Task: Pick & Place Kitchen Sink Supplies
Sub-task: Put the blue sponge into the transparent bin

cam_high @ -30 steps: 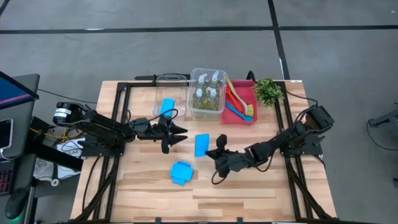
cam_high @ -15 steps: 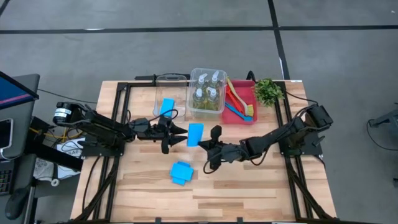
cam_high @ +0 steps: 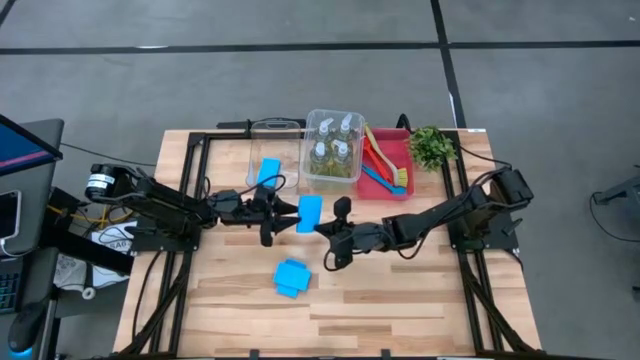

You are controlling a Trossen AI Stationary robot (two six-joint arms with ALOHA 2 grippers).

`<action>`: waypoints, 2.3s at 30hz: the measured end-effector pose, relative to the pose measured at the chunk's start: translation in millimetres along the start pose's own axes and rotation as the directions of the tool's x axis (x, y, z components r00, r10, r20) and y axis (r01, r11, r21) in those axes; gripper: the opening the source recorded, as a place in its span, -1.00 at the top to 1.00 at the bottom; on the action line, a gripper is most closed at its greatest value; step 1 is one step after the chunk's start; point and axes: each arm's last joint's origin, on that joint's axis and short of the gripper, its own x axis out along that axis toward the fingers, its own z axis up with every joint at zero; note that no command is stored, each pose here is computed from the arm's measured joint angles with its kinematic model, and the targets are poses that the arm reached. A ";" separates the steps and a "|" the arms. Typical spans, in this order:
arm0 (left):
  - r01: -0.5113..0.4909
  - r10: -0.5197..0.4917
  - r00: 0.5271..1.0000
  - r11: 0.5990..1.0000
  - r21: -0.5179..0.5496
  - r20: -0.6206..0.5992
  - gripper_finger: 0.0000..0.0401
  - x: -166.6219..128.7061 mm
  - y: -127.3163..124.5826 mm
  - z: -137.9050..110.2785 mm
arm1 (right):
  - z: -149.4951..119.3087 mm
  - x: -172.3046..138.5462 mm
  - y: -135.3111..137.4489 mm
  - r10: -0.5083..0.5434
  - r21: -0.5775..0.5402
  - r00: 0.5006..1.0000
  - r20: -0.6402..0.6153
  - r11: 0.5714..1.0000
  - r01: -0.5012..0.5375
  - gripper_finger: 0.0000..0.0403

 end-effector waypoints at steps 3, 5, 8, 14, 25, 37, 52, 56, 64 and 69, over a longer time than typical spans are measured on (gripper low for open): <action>-0.037 0.037 0.999 0.999 -0.001 0.018 0.07 0.0 1.0 0.6 | 0.7 -0.1 0.3 0.013 0.002 1.000 0.013 1.000 -0.013 1.00; -0.061 0.061 0.998 0.998 -0.001 0.030 0.07 -0.1 1.7 0.9 | 0.7 0.0 0.1 0.011 0.002 1.000 0.013 1.000 -0.011 1.00; -0.075 0.075 0.996 0.997 -0.002 0.037 0.07 -0.1 2.2 1.1 | 0.8 0.7 -1.5 0.004 0.004 1.000 0.018 1.000 -0.004 1.00; -0.078 0.078 0.996 0.997 -0.002 0.039 0.20 -0.1 2.3 1.3 | -0.8 3.3 -5.8 0.005 0.010 1.000 0.027 1.000 -0.005 1.00; -0.085 0.083 0.996 0.996 0.030 0.041 0.93 0.0 3.9 1.9 | -1.9 4.9 -7.9 0.018 0.014 0.999 0.037 1.000 -0.018 0.99; -0.129 0.126 0.990 0.990 0.063 0.061 0.95 -0.3 5.3 2.4 | -2.1 4.3 -6.4 0.025 0.009 0.999 0.030 1.000 -0.025 0.72; -0.183 0.169 0.978 0.977 0.111 0.122 0.95 -15.4 9.2 30.3 | -9.9 4.3 -2.6 0.060 -0.033 0.997 -0.046 0.998 -0.061 0.11; -0.243 0.226 0.965 0.962 0.126 0.135 0.94 -26.3 16.0 43.6 | -12.6 4.0 -1.2 0.071 -0.024 0.995 -0.072 0.997 -0.073 0.08; -0.414 0.385 0.905 0.894 0.172 0.182 0.94 -45.8 34.5 62.9 | -17.6 3.2 1.8 0.102 0.049 0.988 -0.119 0.994 -0.096 0.15; -0.560 0.524 0.825 0.808 0.181 0.213 0.91 -52.2 50.5 67.7 | -23.6 1.9 5.0 0.133 0.126 0.975 -0.175 0.986 -0.112 0.20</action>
